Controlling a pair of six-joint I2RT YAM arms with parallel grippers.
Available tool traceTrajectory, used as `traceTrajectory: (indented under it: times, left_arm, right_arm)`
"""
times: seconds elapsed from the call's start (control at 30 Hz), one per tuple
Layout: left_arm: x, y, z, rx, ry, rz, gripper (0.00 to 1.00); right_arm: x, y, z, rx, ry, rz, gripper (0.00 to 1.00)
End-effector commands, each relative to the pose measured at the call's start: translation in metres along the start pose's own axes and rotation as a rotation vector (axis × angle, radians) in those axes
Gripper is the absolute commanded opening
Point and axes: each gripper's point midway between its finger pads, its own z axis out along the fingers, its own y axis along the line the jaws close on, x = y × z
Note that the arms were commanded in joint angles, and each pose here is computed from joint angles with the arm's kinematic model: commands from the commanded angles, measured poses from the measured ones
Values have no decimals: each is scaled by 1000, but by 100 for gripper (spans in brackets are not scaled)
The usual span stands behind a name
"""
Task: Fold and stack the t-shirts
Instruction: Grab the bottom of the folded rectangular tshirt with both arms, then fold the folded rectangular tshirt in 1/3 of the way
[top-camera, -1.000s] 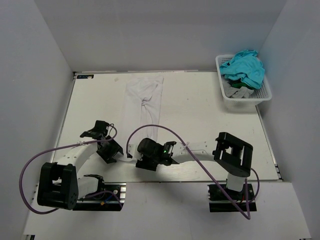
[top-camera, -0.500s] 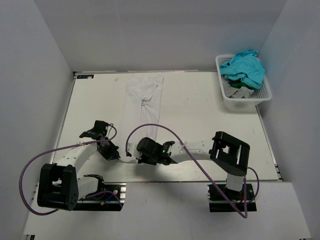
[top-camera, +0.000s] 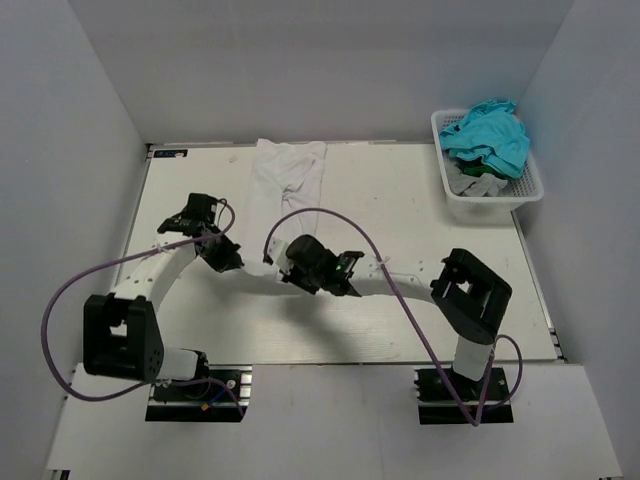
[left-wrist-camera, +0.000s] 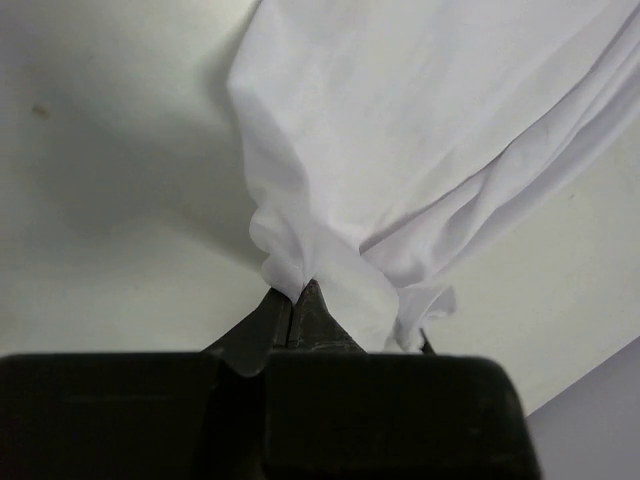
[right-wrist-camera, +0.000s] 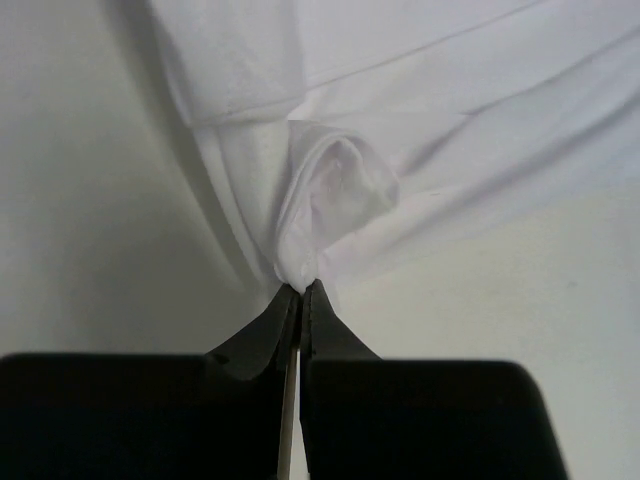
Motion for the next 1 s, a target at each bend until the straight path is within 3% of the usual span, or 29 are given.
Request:
traceTrajectory:
  times: [0.0,0.37,0.6,0.97]
  left_arm:
    - [-25,-30,1,42,-29,0,0]
    - [-91,-114,6,152,-85,6,0]
    - [-128,-156,21,203,-106,7,0]
    - [-160,-190,47,262,-124,19,0]
  right_arm:
    - [-32,-56,-8,117,-70,62,0]
    - [-79,-166,1,234,-162,82,0]
    - [-86,-225,10,303,-205,92,0]
    - [-93,-274,30,376,-276,132,0]
